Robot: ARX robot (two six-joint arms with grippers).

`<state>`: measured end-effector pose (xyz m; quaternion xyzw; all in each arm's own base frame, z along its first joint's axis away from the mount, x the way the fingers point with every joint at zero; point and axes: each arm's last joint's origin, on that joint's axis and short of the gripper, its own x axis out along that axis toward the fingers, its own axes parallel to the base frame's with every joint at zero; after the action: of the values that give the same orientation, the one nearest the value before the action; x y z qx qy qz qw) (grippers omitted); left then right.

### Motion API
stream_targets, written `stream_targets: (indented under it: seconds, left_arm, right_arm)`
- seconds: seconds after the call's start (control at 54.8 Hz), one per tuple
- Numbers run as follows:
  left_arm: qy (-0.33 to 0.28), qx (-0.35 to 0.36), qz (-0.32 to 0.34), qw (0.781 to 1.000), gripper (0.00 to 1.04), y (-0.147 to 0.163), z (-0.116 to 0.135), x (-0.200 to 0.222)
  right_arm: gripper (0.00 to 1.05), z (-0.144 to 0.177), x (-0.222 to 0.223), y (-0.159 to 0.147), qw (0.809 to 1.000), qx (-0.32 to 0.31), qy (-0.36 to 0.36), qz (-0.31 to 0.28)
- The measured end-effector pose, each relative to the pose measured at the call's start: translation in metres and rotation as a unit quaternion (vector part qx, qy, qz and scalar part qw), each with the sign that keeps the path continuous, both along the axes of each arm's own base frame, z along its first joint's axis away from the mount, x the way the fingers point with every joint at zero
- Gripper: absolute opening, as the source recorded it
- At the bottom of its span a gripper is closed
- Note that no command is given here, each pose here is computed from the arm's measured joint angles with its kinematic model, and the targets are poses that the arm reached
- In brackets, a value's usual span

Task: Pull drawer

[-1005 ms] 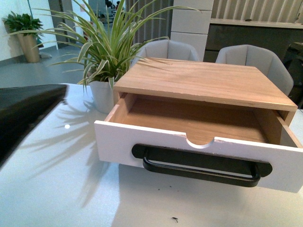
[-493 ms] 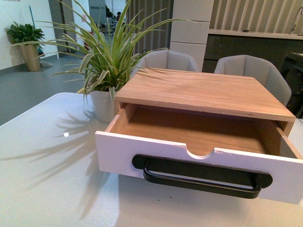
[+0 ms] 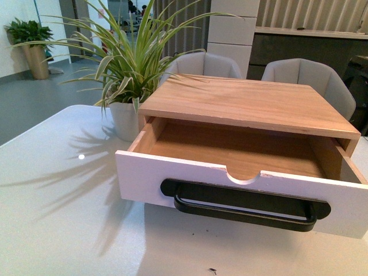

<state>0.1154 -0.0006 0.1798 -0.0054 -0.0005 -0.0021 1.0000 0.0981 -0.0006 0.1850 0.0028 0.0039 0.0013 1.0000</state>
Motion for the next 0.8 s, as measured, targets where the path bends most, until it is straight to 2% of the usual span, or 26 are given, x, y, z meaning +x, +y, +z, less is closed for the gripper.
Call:
stream_targets:
  seconds: [0.091, 0.11, 0.402, 0.493, 0.804]
  left_arm:
    - [0.001, 0.001, -0.001, 1.000, 0.05, 0.000, -0.002, -0.002]
    - [0.000, -0.001, 0.000, 1.000, 0.02, 0.000, -0.002, -0.002]
    - [-0.007, 0.001, 0.000, 1.000, 0.03, 0.000, -0.009, -0.007]
    - [0.011, 0.001, 0.000, 1.000, 0.03, 0.000, -0.014, -0.014]
    - [-0.003, 0.002, 0.000, 1.000, 0.03, 0.000, -0.012, -0.018]
  right_arm:
    - [0.01, -0.003, 0.000, 0.000, 1.000, 0.000, 0.001, -0.003]
    - [0.02, -0.004, 0.000, 0.000, 1.000, 0.000, 0.001, -0.003]
    - [0.02, -0.012, 0.000, 0.000, 1.000, -0.001, -0.002, -0.003]
    - [0.02, -0.013, -0.002, 0.000, 1.000, -0.001, -0.012, -0.003]
    - [0.02, -0.012, -0.002, 0.000, 1.000, -0.001, -0.014, -0.003]
